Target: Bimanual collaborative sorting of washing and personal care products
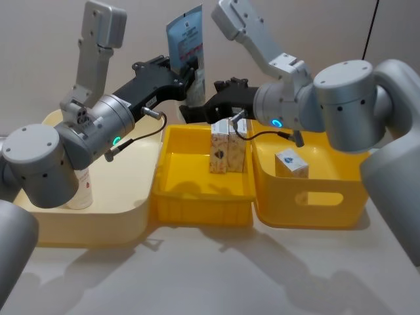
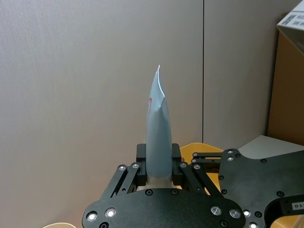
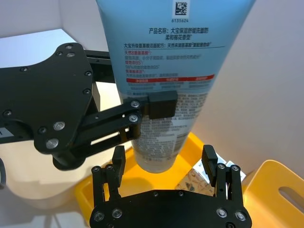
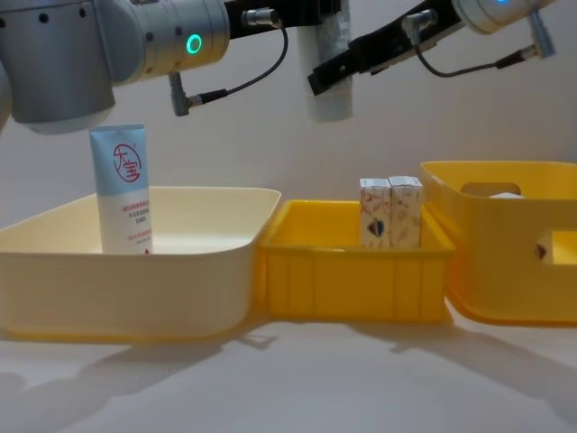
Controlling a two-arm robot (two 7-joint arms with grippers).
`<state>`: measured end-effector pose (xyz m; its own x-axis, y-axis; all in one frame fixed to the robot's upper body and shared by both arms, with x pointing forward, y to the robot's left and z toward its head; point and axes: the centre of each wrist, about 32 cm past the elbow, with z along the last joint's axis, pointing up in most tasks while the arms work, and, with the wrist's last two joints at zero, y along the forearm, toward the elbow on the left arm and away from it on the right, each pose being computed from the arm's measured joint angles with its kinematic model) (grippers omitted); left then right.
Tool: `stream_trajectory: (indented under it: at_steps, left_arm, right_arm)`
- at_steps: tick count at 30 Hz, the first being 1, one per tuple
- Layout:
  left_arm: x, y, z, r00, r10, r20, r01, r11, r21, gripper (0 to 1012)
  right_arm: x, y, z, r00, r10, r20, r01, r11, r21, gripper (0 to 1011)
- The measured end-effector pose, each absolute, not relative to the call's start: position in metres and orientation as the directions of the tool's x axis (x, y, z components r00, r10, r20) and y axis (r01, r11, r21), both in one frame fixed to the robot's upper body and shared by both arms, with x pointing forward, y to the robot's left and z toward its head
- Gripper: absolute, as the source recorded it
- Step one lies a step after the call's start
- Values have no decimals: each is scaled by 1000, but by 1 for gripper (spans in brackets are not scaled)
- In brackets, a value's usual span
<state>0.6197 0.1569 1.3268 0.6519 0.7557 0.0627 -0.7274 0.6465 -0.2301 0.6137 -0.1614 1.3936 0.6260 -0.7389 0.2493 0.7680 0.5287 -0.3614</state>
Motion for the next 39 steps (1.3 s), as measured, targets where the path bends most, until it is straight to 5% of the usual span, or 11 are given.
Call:
stream_trajectory:
  at_steps: [39]
  left_arm:
    - [613,158,1322,640,767,50,-743,634,-215,288]
  right_arm:
    - [632,-125,1366,604,-766,221,784,523,-333,1001]
